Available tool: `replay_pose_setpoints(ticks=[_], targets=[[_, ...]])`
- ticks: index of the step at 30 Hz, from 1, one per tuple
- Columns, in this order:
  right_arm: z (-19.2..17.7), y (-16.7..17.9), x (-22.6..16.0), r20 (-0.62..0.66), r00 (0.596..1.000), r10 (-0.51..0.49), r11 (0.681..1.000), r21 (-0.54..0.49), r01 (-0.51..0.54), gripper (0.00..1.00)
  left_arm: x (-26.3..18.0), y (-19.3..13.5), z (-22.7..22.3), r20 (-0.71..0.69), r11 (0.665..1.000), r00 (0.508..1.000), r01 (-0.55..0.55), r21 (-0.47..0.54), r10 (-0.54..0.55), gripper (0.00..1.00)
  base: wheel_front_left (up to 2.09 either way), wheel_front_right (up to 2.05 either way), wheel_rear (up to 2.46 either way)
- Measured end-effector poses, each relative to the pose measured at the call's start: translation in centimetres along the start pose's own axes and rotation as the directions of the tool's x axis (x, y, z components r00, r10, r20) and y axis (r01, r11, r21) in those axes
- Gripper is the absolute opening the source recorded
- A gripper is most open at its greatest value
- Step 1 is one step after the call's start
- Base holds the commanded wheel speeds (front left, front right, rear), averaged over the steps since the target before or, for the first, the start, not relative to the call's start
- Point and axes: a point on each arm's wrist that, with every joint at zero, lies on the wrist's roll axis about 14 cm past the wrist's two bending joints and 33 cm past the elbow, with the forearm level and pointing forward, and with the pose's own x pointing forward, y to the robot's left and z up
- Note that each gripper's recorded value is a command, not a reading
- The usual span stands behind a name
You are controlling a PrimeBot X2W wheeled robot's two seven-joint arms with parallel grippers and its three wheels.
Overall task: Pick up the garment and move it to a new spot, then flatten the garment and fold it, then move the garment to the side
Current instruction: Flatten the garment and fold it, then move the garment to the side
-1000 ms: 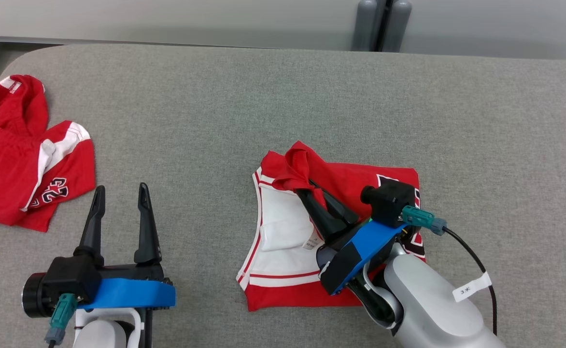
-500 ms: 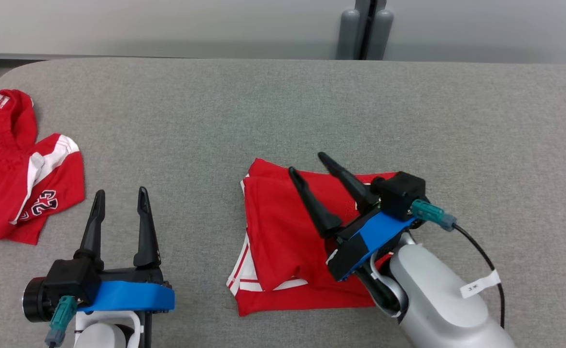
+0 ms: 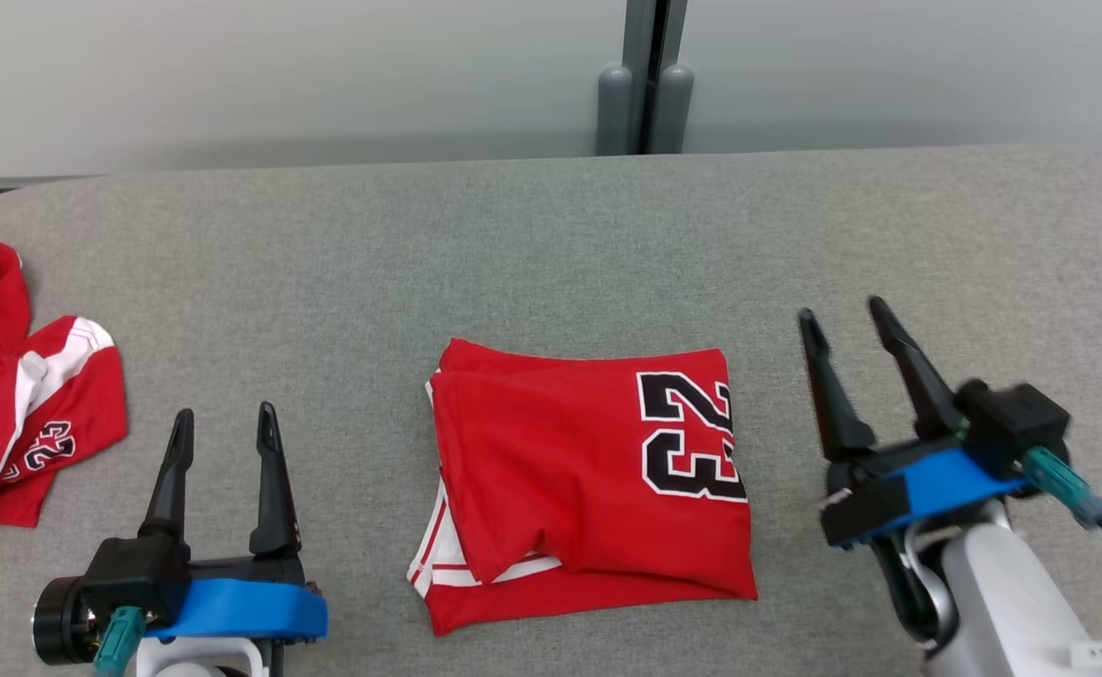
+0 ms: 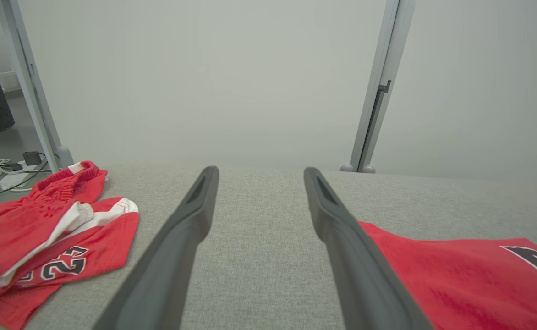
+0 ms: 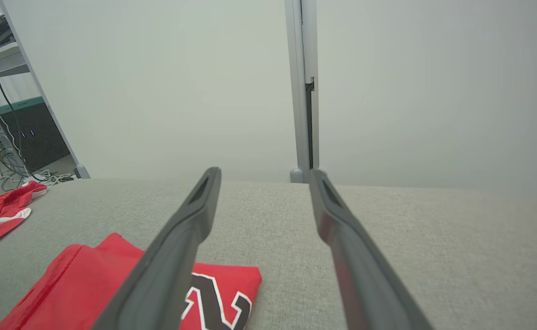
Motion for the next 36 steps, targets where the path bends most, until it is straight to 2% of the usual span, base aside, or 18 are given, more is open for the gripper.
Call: replay_pose_setpoints(ticks=[4, 10, 17, 25, 31, 36], targets=[[0.1, -2.3, -2.2, 0.001, 0.997, -0.083, 0.996, -0.013, 0.083, 1.00, -0.4, -0.2, 0.0, -0.003, 1.000, 1.000, 0.009, 0.011, -0.009, 1.00, 0.00, 0.00, 0.00], [-0.4, -3.7, -4.8, -0.022, 0.988, -0.155, 0.988, -0.010, 0.155, 1.00, -0.8, -0.1, 0.0, -0.005, 1.000, 1.000, 0.013, 0.021, -0.013, 1.00, 0.00, 0.00, 0.00], [-1.0, -4.0, -6.6, -0.057, 0.981, -0.183, 0.983, -0.019, 0.182, 1.00, -1.4, -0.1, -0.4, -0.021, 1.000, 1.000, 0.012, 0.027, -0.011, 1.00, 0.00, 0.00, 0.00], [-0.9, -3.8, -6.8, -0.063, 0.981, -0.185, 0.983, -0.017, 0.184, 1.00, -1.7, -0.1, -0.5, -0.024, 0.999, 1.000, 0.014, 0.037, -0.013, 1.00, 0.00, 0.00, 0.00], [-0.8, -3.6, -6.8, -0.062, 0.981, -0.182, 0.983, -0.005, 0.182, 1.00, -2.1, -3.3, -1.5, -0.056, 0.992, 0.991, 0.119, -0.032, -0.121, 1.00, 0.00, 0.00, 0.00], [-0.9, -3.7, -6.9, -0.066, 0.980, -0.185, 0.983, 0.001, 0.186, 1.00, -2.7, -6.7, -2.7, -0.119, 0.973, 0.967, 0.213, -0.092, -0.223, 1.00, 0.00, 0.00, 0.00]])
